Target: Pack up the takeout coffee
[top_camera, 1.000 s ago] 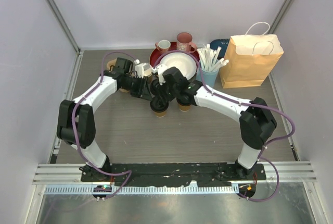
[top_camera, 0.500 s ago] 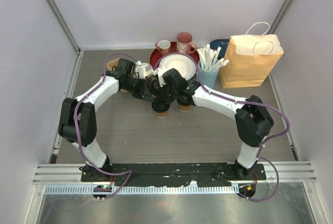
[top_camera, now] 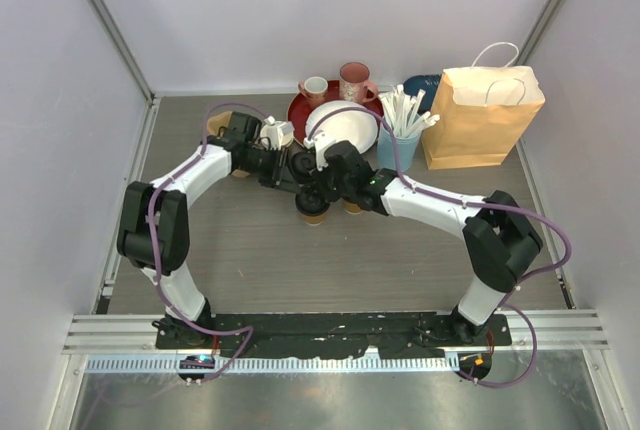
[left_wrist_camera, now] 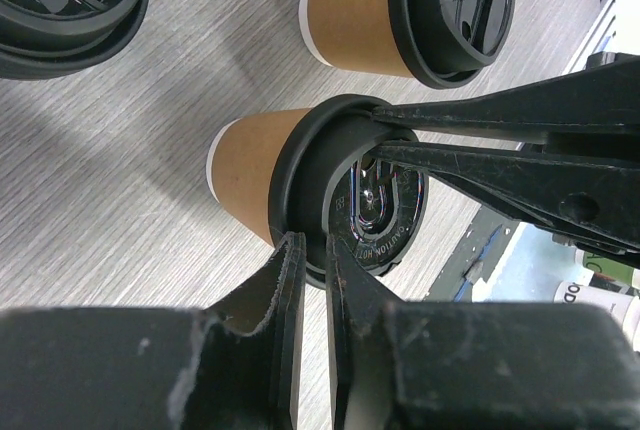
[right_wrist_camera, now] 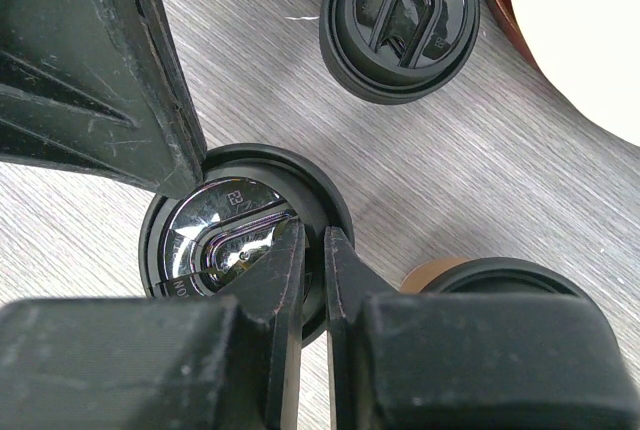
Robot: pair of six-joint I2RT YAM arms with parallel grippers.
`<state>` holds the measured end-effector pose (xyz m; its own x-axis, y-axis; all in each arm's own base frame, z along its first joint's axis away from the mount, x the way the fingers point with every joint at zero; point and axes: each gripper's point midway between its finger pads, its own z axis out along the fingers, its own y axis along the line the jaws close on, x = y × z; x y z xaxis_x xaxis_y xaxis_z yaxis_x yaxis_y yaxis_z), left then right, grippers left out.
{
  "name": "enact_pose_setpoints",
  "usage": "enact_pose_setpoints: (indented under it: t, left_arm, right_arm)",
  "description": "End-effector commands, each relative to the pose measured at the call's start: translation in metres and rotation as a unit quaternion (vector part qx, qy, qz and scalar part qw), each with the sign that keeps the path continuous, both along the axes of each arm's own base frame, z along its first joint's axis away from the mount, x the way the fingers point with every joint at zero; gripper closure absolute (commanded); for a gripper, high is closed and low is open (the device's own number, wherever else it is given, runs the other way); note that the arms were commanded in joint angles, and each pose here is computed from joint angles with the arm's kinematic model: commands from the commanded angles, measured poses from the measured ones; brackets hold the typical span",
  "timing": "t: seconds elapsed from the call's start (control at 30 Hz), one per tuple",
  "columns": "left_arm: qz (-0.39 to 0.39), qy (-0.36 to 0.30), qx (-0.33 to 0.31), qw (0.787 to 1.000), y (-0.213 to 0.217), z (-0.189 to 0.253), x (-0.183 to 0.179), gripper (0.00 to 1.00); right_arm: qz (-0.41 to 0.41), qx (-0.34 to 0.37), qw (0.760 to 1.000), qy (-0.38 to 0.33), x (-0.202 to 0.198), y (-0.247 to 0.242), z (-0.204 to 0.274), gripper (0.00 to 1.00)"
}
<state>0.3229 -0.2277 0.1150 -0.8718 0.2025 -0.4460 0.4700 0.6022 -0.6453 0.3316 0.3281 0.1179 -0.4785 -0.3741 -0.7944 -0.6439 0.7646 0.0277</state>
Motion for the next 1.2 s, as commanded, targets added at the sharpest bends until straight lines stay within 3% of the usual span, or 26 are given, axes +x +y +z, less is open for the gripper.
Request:
enact_pose_setpoints:
  t: [0.0,0.27,0.5,0.57,0.7,0.87,1.17]
  left_arm:
    - [0.010,0.023,0.106,0.994,0.025,-0.064,-0.006,0.85]
    - [0.011,0.041,0.133,0.990,0.034,-0.085,-0.012,0.86]
    - [0.009,0.004,0.115,0.993,0.028,-0.057,0.001,0.85]
    - [0.008,-0.018,0.109,0.994,0.026,-0.043,0.006,0.81]
    - [0.020,-0.098,0.108,0.989,0.029,0.002,0.026,0.65]
    - [0.031,-0.128,0.087,0.987,0.027,0.055,0.031,0.54]
    - [0.077,-0.127,0.087,0.985,0.049,0.066,0.046,0.50]
  right_arm:
    - [-0.006,-0.037,0.999,0.028,-0.018,-0.017,-0.021,0.99]
    - [-0.013,-0.036,0.998,0.058,-0.030,-0.019,-0.043,0.99]
    - [-0.022,-0.048,0.998,0.036,-0.028,-0.024,-0.033,0.99]
    - [-0.023,-0.047,0.998,0.022,-0.025,-0.023,-0.023,0.99]
    - [-0.033,-0.057,0.998,0.003,-0.017,-0.025,-0.011,0.99]
    - [-0.039,-0.057,0.998,-0.007,-0.008,-0.021,-0.005,0.99]
    - [-0.071,-0.045,0.996,-0.032,0.018,-0.020,0.011,0.99]
